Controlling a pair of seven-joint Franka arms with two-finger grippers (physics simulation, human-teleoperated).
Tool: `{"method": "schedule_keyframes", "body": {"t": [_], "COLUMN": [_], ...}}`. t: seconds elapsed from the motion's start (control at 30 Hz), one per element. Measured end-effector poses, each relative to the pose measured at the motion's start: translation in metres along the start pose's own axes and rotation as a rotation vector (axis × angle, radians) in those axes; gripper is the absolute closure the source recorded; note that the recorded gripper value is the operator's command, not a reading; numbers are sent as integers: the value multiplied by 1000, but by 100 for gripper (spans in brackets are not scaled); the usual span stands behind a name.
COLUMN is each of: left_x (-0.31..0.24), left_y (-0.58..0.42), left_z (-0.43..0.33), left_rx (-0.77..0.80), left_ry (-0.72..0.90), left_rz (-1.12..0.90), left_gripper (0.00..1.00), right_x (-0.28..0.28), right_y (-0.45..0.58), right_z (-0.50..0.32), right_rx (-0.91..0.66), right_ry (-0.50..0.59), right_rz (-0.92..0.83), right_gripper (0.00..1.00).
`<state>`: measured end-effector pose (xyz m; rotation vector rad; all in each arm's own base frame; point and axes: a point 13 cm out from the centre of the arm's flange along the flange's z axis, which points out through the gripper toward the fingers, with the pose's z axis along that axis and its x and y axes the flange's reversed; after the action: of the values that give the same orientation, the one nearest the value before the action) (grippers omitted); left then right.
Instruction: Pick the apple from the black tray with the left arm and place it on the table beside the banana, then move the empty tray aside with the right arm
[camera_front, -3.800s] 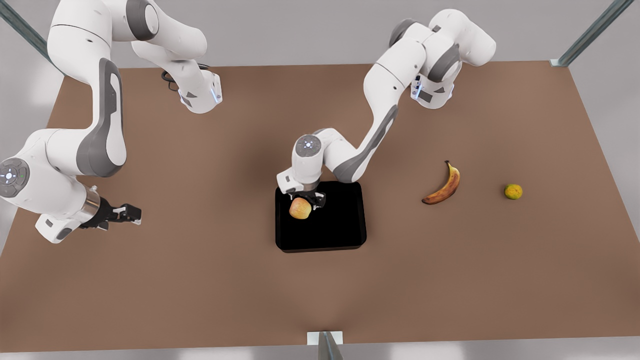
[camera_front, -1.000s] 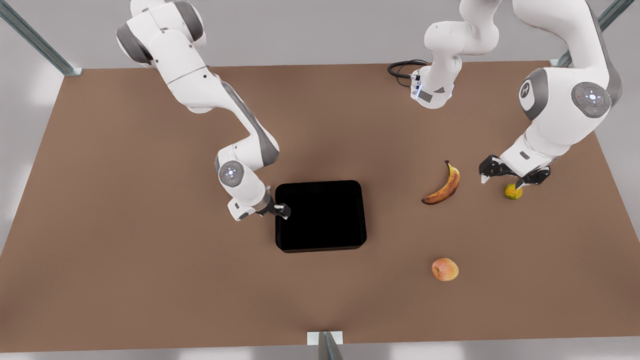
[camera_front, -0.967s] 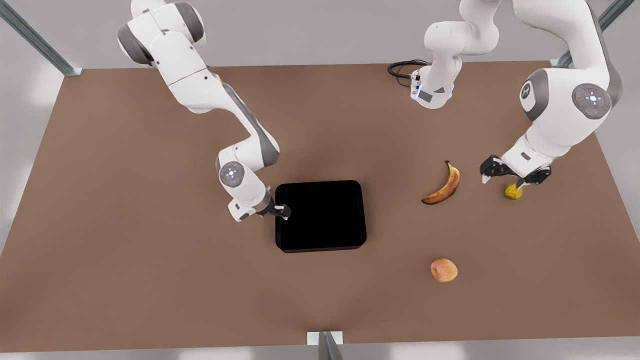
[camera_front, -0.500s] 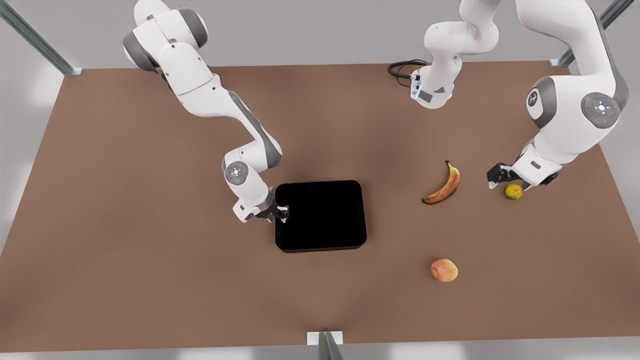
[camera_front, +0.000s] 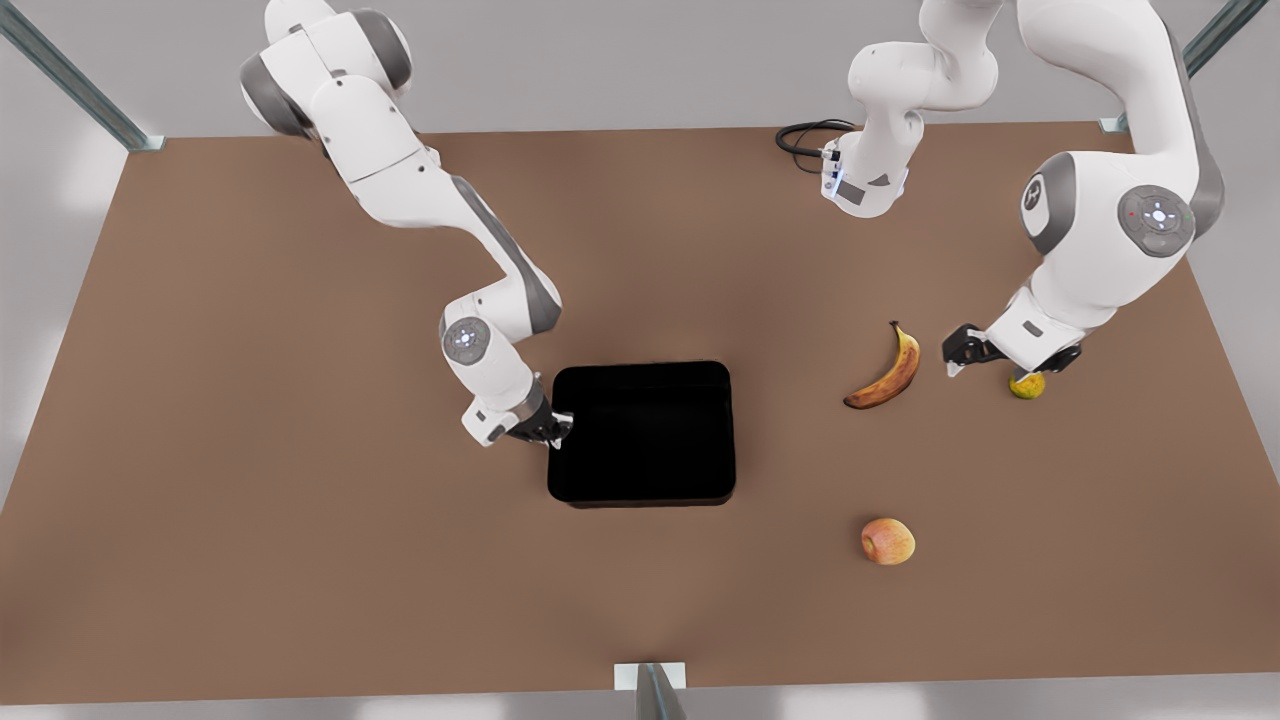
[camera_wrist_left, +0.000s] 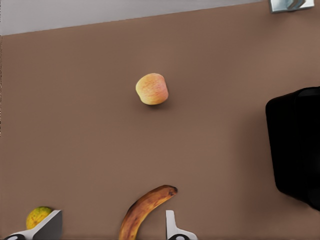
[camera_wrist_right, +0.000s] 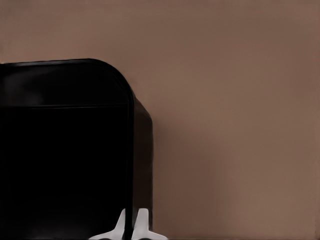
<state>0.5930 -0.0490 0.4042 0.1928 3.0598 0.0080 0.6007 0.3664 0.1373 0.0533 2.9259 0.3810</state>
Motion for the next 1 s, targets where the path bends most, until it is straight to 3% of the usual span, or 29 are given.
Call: {"method": "schedule_keyframes", "body": {"t": [0.23, 0.4, 0.6, 0.8, 1.0], "left_x": [1, 2, 4, 4, 1], "left_y": [22, 26, 17, 7, 8], "left_z": [-1, -2, -1, 0, 3], "left_rx": [-3, -3, -2, 0, -3], "left_ry": [0, -1, 9, 16, 21], "left_rz": [-47, -59, -49, -37, -42], "left_gripper": [0, 0, 0, 0, 0], "right_x": [-51, -93, -103, -92, -80], "right_y": [-44, -137, -265, -405, -479], "right_z": [-111, -167, -209, -228, -172], "right_rx": [38, 117, 194, 232, 246], "right_ry": [-7, 42, 131, 205, 320], "right_rz": [-11, 4, -12, -25, -121], "right_gripper": [86, 87, 87, 90, 90]}}
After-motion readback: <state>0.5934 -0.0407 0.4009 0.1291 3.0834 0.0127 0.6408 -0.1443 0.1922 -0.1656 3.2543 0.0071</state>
